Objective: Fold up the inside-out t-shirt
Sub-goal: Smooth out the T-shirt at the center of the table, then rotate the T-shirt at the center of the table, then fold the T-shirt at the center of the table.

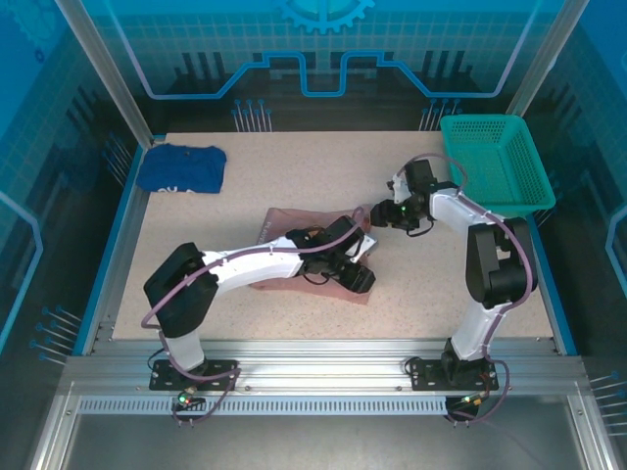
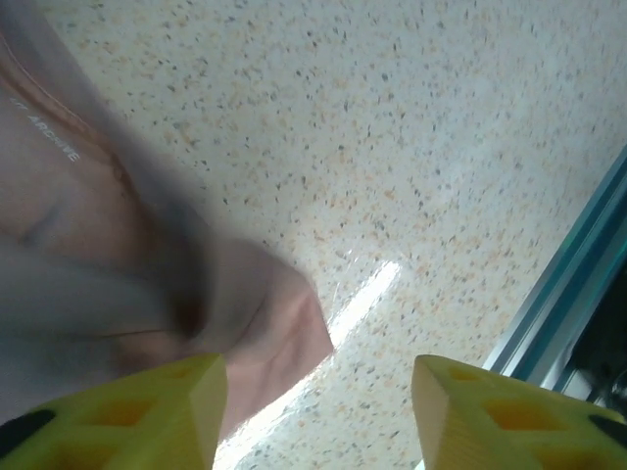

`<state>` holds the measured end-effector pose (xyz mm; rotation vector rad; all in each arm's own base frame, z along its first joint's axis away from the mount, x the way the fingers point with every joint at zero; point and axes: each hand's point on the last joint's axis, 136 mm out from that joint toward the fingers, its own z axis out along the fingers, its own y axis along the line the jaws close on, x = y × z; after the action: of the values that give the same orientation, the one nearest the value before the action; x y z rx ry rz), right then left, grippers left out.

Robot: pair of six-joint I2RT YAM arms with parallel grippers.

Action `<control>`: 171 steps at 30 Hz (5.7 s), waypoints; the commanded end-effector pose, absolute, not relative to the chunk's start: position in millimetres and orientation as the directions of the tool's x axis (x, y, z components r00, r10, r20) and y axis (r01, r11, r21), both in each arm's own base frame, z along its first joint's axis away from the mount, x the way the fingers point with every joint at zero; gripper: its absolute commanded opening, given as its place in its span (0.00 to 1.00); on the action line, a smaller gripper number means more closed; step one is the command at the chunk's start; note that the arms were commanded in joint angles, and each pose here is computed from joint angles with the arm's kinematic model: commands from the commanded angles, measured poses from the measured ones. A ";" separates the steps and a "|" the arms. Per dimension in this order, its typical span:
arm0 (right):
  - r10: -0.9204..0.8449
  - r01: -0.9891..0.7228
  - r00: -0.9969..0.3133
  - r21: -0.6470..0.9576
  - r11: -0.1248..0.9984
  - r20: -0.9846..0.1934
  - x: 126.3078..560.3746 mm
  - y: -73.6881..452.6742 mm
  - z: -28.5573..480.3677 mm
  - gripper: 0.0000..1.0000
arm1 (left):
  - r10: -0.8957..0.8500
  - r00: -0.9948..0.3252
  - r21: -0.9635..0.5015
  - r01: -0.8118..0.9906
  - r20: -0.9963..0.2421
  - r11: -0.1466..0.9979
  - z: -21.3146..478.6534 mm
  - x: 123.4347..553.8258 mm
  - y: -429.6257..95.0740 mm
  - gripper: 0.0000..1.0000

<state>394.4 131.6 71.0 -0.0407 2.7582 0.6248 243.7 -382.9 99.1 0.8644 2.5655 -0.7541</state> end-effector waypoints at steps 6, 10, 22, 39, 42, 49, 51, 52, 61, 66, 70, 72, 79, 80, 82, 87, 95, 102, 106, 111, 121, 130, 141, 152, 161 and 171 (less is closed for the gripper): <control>0.047 -0.122 -0.950 0.506 0.854 -0.308 389.6 166.7 79.4 0.64 | 0.349 -0.775 -0.437 0.599 -0.527 0.671 138.7 255.6 -344.7 0.67; 0.043 -0.096 -0.947 0.409 0.907 -0.318 405.8 163.3 64.2 0.67 | 0.137 -0.880 -0.498 0.379 -0.455 0.780 127.7 285.5 -290.7 0.67; -0.012 -0.115 -0.952 0.323 0.939 -0.306 439.4 166.3 33.3 0.39 | -0.231 -0.931 -0.444 -0.086 -0.283 0.892 72.1 326.3 -162.2 0.70; -0.140 -0.160 -0.917 0.024 0.987 -0.374 496.8 135.6 61.3 0.36 | -0.011 -0.986 -0.615 0.097 -0.168 0.783 77.1 249.9 -257.5 0.71; -0.170 -0.200 -0.887 0.025 0.980 -0.430 478.9 140.8 95.3 0.49 | -0.023 -0.954 -0.598 0.170 -0.300 0.783 109.0 271.2 -249.5 0.73; -0.072 -0.239 -0.920 0.409 0.881 -0.384 363.7 207.4 101.5 0.51 | -0.220 -0.935 -0.668 0.024 -0.279 0.744 105.7 360.5 -209.6 0.75; -0.068 -0.235 -0.936 0.468 0.852 -0.345 335.4 228.7 90.3 0.50 | -0.235 -0.938 -0.657 -0.010 -0.255 0.754 92.1 382.8 -206.9 0.75; -0.073 -0.229 -0.942 0.471 0.852 -0.327 326.8 234.4 84.0 0.49 | -0.237 -0.939 -0.653 -0.019 -0.248 0.757 85.1 390.8 -206.3 0.74; -0.075 -0.120 -0.984 0.295 0.948 -0.158 311.7 195.8 12.3 0.41 | -0.245 -0.956 -0.551 -0.119 -0.162 0.826 27.5 378.3 -170.4 0.72; -0.088 -0.120 -0.984 0.214 0.969 -0.154 344.5 164.2 12.4 0.40 | -0.178 -0.977 -0.590 -0.075 -0.119 0.804 21.4 301.5 -194.9 0.71; -0.150 -0.191 -0.968 0.203 0.960 -0.203 382.0 172.0 27.5 0.43 | -0.059 -0.989 -0.625 0.038 -0.134 0.779 34.4 249.0 -242.2 0.72; -0.178 -0.238 -0.946 0.207 0.949 -0.269 394.6 178.1 50.3 0.45 | -0.052 -0.984 -0.642 0.072 -0.172 0.764 53.9 247.1 -251.7 0.73; -0.103 -0.197 -0.921 0.222 0.955 -0.375 411.4 139.9 78.9 0.66 | -0.173 -0.873 -0.581 0.145 -0.456 0.801 110.4 342.4 -217.3 0.81; -0.083 -0.174 -0.924 0.218 0.960 -0.373 416.2 131.9 74.9 0.69 | -0.182 -0.870 -0.575 0.135 -0.459 0.807 108.5 361.3 -211.7 0.82; -0.052 -0.130 -0.934 0.198 0.972 -0.355 423.6 116.3 67.2 0.76 | -0.183 -0.872 -0.559 0.120 -0.455 0.820 104.1 393.2 -205.8 0.82; -0.030 -0.083 -0.953 0.162 0.983 -0.302 431.4 96.5 52.1 0.86 | -0.086 -0.895 -0.485 0.154 -0.437 0.861 83.5 442.8 -211.3 0.83; -0.047 -0.099 -0.972 0.221 0.970 -0.230 425.9 113.7 28.6 0.85 | 0.000 -0.947 -0.503 0.171 -0.322 0.847 46.9 459.1 -234.8 0.82; -0.070 -0.122 -0.978 0.272 0.954 -0.195 413.2 135.0 14.9 0.76 | 0.054 -0.961 -0.532 0.197 -0.272 0.823 32.3 444.3 -255.5 0.79; -0.071 -0.127 -0.979 0.300 0.945 -0.192 409.9 144.6 14.9 0.66 | 0.070 -0.967 -0.554 0.200 -0.246 0.808 24.3 438.5 -266.1 0.74; -0.075 -0.128 -0.980 0.293 0.948 -0.185 410.4 145.0 13.7 0.54 | 0.078 -0.977 -0.563 0.178 -0.197 0.807 9.6 434.1 -272.8 0.62; -0.121 -0.172 -0.976 0.302 0.938 -0.179 417.9 149.2 13.7 0.33 | 0.086 -0.985 -0.585 0.157 -0.148 0.796 -3.8 429.3 -281.7 0.33; -0.110 -0.204 -0.961 0.383 0.901 -0.253 434.6 150.8 27.6 0.11 | 0.039 -0.983 -0.628 0.145 -0.180 0.765 8.1 445.4 -286.1 0.05; -0.021 -0.298 -0.806 0.376 0.878 -0.591 488.5 139.0 137.7 0.00 | -0.138 -0.886 -0.676 0.229 -0.443 0.700 112.0 514.5 -246.0 0.00; 0.043 -0.449 -0.506 0.306 0.839 -0.861 555.6 150.1 314.9 0.00 | -0.214 -0.623 -0.584 0.481 -0.753 0.654 293.5 577.0 -224.2 0.00; -0.008 -0.504 -0.510 0.291 0.813 -0.860 505.9 161.7 290.3 0.00 | -0.209 -0.579 -0.559 0.532 -0.788 0.636 276.3 529.5 -220.5 0.00; -0.006 -0.366 -0.776 0.443 0.818 -0.630 338.4 170.5 139.1 0.00 | -0.156 -0.763 -0.679 0.438 -0.628 0.589 151.2 345.1 -257.0 0.00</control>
<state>358.8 167.5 131.9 -0.3181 2.4011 0.7274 366.1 -239.9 113.4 0.1799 2.3136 -1.1061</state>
